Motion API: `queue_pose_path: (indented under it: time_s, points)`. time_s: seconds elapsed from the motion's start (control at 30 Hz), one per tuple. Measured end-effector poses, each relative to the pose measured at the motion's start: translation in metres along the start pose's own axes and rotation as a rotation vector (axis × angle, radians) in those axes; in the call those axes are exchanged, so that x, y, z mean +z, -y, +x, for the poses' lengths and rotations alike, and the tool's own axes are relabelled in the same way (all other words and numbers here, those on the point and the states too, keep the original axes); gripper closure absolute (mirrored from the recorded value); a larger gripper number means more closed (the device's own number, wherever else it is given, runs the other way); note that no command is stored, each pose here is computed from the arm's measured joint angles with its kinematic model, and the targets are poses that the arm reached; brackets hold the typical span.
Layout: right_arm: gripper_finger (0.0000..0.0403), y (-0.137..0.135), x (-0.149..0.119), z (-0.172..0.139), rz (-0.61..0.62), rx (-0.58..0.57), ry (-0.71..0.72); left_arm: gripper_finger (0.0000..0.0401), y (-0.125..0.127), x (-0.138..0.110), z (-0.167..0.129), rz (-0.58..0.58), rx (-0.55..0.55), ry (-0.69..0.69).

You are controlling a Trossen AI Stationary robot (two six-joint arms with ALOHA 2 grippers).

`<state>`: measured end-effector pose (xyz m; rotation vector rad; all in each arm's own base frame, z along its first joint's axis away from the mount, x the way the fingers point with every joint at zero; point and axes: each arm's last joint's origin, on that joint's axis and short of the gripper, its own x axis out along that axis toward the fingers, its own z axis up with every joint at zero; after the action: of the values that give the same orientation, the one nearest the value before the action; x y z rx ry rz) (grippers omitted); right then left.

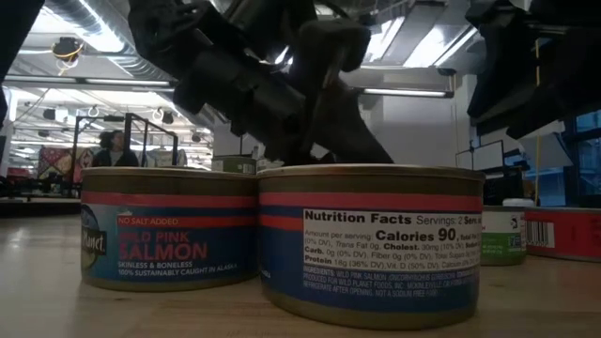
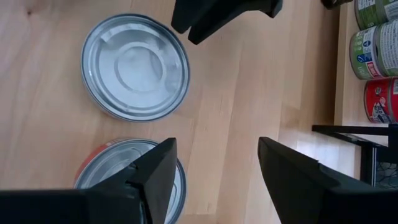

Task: Stack canned seafood by type on shelf
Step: Stack the green white tuna can on top of the other green white tuna can on the shelf

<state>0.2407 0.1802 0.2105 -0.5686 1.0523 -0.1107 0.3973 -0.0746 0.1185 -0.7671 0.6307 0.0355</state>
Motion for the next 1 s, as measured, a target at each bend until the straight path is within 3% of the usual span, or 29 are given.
queue_pose_path:
  time_s: [0.33,0.6,0.8,1.0]
  points:
    - [0.0176,0.0,0.001,0.0,0.004,0.001,0.005,0.0244,-0.001,-0.008,0.005,-0.077,0.012,-0.018]
    - [0.0176,0.0,0.001,0.0,0.007,0.003,0.01,0.0244,0.01,-0.007,0.018,-0.051,-0.017,-0.013]
    - [0.0176,-0.001,0.002,0.0,0.01,0.005,0.014,0.0244,0.004,-0.008,0.02,-0.077,0.062,-0.069]
    - [0.0176,-0.001,0.002,0.0,0.011,0.012,0.013,0.0245,0.002,-0.008,0.02,-0.079,0.074,-0.081]
